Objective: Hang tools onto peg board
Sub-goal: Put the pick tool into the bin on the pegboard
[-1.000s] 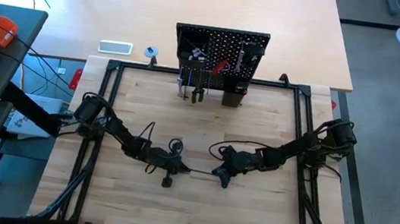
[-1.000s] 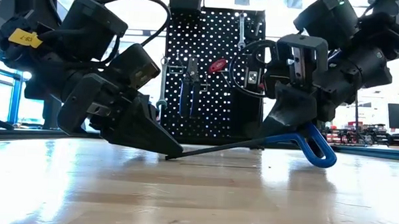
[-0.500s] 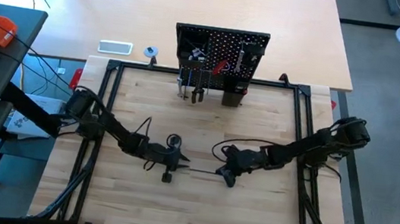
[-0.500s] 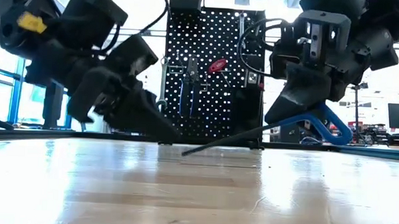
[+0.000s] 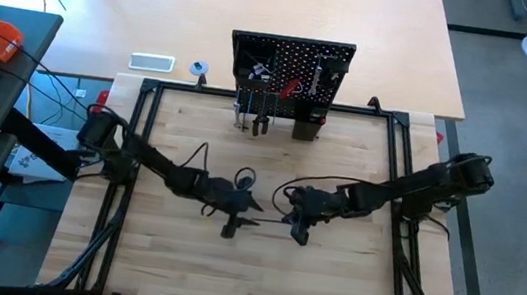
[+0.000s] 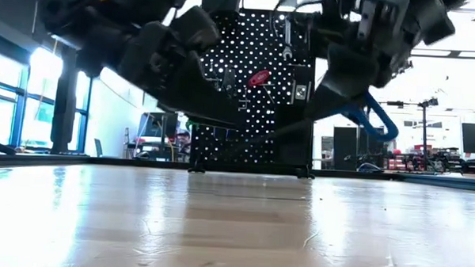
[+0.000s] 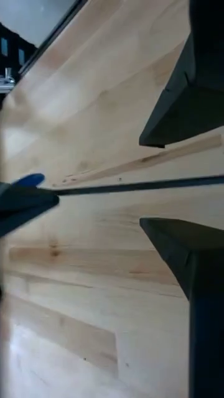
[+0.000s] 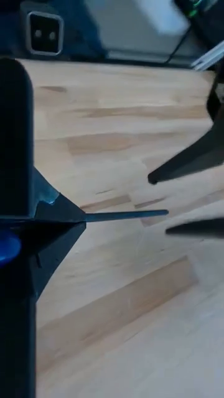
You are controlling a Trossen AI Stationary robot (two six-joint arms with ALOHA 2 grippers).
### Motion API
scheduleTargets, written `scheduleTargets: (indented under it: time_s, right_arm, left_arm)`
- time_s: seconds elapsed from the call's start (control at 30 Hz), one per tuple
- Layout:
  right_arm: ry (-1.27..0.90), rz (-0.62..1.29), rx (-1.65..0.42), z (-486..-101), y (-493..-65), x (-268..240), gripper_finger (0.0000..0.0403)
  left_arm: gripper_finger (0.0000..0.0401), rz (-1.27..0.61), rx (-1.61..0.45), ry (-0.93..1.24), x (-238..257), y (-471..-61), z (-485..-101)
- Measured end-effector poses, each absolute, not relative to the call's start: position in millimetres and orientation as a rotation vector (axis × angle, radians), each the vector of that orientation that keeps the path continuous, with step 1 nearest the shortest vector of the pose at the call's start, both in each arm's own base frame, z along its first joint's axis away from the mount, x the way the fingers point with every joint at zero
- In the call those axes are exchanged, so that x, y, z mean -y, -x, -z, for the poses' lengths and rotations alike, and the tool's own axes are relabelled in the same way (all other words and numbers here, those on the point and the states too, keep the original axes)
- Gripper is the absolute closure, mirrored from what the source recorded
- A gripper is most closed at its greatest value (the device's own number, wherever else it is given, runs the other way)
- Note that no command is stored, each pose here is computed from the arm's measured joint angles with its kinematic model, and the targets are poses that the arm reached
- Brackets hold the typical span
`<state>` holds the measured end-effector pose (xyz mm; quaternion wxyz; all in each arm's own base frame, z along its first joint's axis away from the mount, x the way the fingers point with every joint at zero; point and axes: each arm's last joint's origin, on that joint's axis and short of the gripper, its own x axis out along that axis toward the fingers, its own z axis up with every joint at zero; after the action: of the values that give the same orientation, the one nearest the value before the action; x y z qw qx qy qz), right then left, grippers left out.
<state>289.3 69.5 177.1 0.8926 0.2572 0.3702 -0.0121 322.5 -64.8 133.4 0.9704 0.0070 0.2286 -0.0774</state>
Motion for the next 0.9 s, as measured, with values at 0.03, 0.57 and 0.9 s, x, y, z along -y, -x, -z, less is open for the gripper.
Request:
scheduleTargets:
  time_s: [0.03,0.57,0.9]
  right_arm:
    - [-0.506,0.023,-0.79,-182,-291,-70,0.0403]
    - [-0.279,0.016,-0.853,-247,-313,-63,0.0403]
    - [-0.269,-0.004,-0.888,-246,-311,-59,0.0403]
  left_arm:
    - [0.0204,0.158,-0.47,-0.012,64,-326,-136]
    - [0.0188,0.233,-0.524,0.003,46,-358,-169]
    - [0.0281,0.231,-0.506,-0.052,39,-365,-178]
